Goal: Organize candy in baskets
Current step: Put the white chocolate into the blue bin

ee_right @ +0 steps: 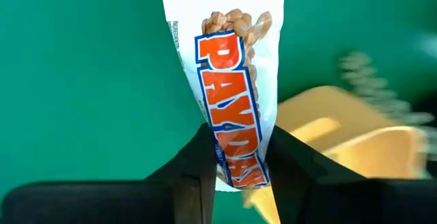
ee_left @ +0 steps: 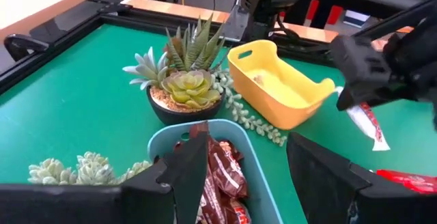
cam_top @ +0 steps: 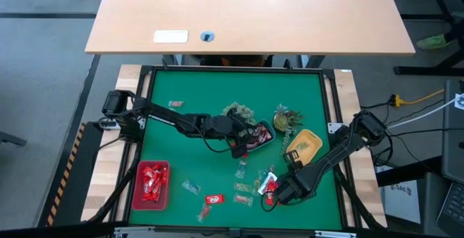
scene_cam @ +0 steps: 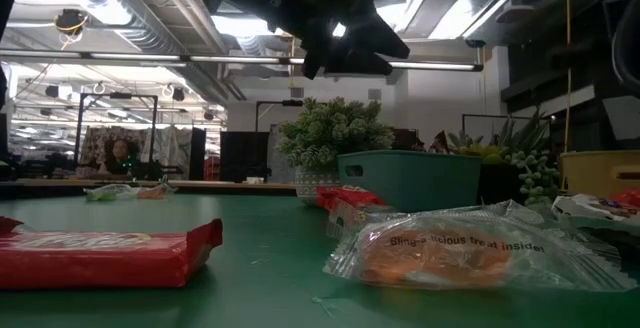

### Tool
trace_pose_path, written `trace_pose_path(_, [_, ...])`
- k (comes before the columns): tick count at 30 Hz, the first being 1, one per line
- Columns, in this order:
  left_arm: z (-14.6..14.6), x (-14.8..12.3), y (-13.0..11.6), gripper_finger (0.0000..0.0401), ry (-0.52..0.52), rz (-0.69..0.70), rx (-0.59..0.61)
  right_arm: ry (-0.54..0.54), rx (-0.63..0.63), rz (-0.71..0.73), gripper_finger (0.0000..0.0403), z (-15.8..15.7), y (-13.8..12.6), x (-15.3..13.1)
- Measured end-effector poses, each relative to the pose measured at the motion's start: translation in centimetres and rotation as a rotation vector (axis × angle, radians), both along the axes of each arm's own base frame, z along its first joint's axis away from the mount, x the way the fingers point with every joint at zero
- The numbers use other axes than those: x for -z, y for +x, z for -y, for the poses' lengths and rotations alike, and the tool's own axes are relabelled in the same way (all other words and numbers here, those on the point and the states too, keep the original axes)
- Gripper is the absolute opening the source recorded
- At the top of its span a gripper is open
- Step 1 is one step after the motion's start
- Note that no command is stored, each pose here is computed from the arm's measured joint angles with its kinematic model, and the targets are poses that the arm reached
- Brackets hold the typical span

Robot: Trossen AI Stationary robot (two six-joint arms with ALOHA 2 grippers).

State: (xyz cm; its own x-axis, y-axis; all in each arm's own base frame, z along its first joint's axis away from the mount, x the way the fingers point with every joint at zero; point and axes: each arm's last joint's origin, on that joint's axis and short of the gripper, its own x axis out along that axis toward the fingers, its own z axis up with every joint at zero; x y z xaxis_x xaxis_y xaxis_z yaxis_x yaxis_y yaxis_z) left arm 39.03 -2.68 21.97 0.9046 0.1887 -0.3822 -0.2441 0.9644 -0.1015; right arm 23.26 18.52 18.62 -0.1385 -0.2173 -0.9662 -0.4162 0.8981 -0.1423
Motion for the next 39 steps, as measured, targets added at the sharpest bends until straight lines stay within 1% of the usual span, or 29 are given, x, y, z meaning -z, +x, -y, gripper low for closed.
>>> trace_pose_path(4, [0.0,-0.3,-0.1,0.0192,0.0,0.008,-0.001,-0.114,-0.104,0.066,0.0102,0.3,0.4,-0.7])
trace_pose_path(6, [0.0,-0.5,-0.2,0.0192,0.0,0.011,0.0,-0.181,-0.147,0.121,0.0102,0.5,0.8,-1.0])
trace_pose_path(10, [0.0,-0.7,-0.2,0.0192,-0.001,0.018,-0.001,-0.321,-0.208,0.214,0.0101,1.2,1.5,-1.4])
trace_pose_path(14, [0.0,-0.7,-0.2,0.0192,-0.001,0.016,-0.001,-0.441,-0.211,0.279,0.0101,2.5,2.5,-1.6])
trace_pose_path(18, [0.0,-0.8,-0.3,0.0192,0.007,0.012,0.002,-0.498,-0.165,0.298,0.0101,4.2,3.5,-1.7])
trace_pose_path(21, [-0.1,-1.3,-0.5,0.0192,0.045,0.013,0.012,-0.5,-0.148,0.281,0.0101,5.5,4.3,-1.6])
trace_pose_path(24, [-0.1,-1.7,-0.7,0.0192,0.075,0.008,0.019,-0.482,-0.166,0.291,0.0101,6.5,5.5,-1.5])
trace_pose_path(28, [-0.2,-2.3,-1.4,0.0192,0.1,-0.03,0.029,-0.449,-0.176,0.36,0.0101,7.5,7.2,-1.5])
trace_pose_path(33, [-0.4,-3.0,-2.8,0.0192,0.127,-0.114,-0.01,-0.421,-0.182,0.444,0.0101,8.6,9.0,-1.6])
trace_pose_path(39, [-0.4,-3.9,-4.8,0.0192,0.134,-0.217,-0.011,-0.274,-0.149,0.465,0.0101,9.8,10.1,-1.4])
